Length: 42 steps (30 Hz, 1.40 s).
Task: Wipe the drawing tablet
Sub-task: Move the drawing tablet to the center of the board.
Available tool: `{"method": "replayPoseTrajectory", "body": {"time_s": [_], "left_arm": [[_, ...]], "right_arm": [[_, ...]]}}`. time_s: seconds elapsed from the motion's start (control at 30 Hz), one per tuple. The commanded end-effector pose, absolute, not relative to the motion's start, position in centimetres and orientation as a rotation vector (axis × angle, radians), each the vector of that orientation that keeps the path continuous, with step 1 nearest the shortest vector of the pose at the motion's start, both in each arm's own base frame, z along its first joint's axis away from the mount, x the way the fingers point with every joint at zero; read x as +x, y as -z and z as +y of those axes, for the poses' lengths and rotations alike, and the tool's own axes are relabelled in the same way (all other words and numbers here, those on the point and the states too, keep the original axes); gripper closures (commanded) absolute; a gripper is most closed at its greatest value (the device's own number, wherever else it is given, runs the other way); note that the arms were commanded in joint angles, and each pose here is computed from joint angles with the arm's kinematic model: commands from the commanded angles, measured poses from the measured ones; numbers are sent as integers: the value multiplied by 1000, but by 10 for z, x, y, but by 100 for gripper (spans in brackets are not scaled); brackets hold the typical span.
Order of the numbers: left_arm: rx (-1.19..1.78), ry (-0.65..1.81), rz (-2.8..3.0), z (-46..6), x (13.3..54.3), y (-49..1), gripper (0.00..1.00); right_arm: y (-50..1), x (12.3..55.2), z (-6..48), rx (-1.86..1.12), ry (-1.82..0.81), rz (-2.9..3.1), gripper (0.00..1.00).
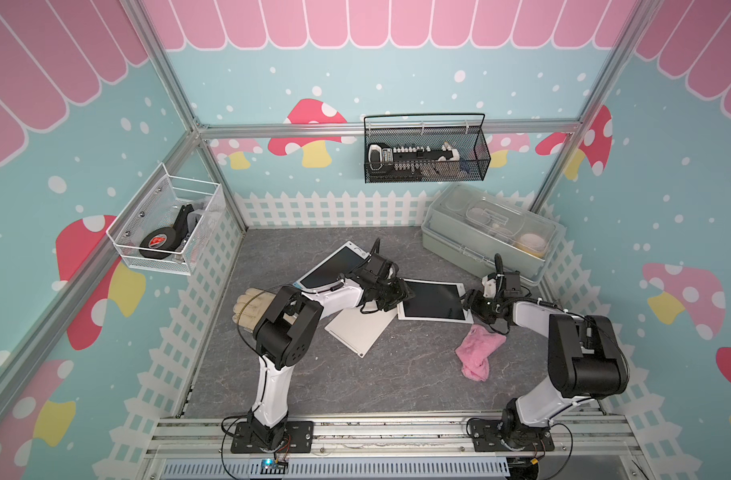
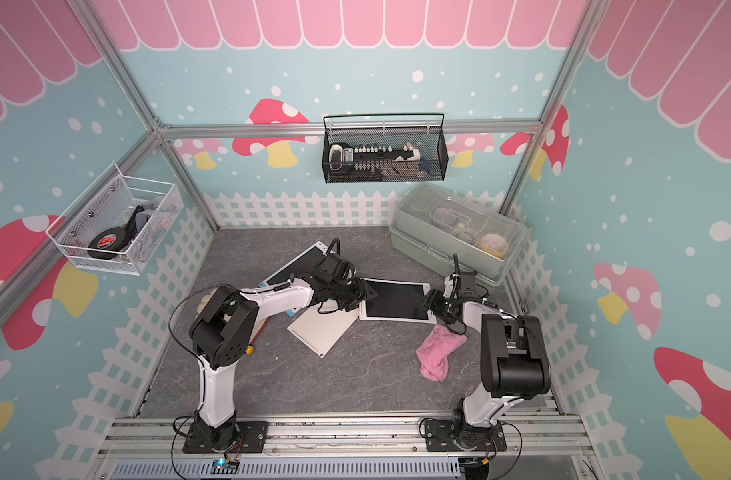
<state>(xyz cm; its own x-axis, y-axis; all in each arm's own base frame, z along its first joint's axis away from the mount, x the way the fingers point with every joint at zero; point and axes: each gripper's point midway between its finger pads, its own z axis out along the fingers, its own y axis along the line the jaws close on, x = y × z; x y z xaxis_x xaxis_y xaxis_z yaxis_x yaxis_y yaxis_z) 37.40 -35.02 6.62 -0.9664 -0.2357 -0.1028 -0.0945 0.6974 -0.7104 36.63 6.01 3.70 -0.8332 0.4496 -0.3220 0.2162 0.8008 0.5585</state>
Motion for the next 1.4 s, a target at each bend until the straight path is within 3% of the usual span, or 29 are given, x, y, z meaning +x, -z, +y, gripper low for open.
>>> {"method": "replayPoseTrajectory", "body": {"time_s": [0.0,0.47,0.77,1.0,1.13,1.23,1.37], "left_arm": [[-234,1125,2665,-343,364,-86,41],[-327,1070,2742,-290,254,-78,41],[-388,938,2832,-257,191,-48,41],[-390,802,2877,-239,178,-44,33],[-513,563,2815,-186,188,-71,27],[-668,577,2760,-153,206,-73,24],[-730,663,2773,-148,228,-61,23]], "right_arm": [[-26,338,84,468,-811,2640,33],[-28,295,131,228,-827,2767,33],[-18,265,143,171,-789,2837,33],[-20,262,136,165,-657,2850,34],[-45,274,126,146,-569,2763,34],[-58,280,127,124,-580,2714,34],[-55,281,131,118,-598,2723,34]]}}
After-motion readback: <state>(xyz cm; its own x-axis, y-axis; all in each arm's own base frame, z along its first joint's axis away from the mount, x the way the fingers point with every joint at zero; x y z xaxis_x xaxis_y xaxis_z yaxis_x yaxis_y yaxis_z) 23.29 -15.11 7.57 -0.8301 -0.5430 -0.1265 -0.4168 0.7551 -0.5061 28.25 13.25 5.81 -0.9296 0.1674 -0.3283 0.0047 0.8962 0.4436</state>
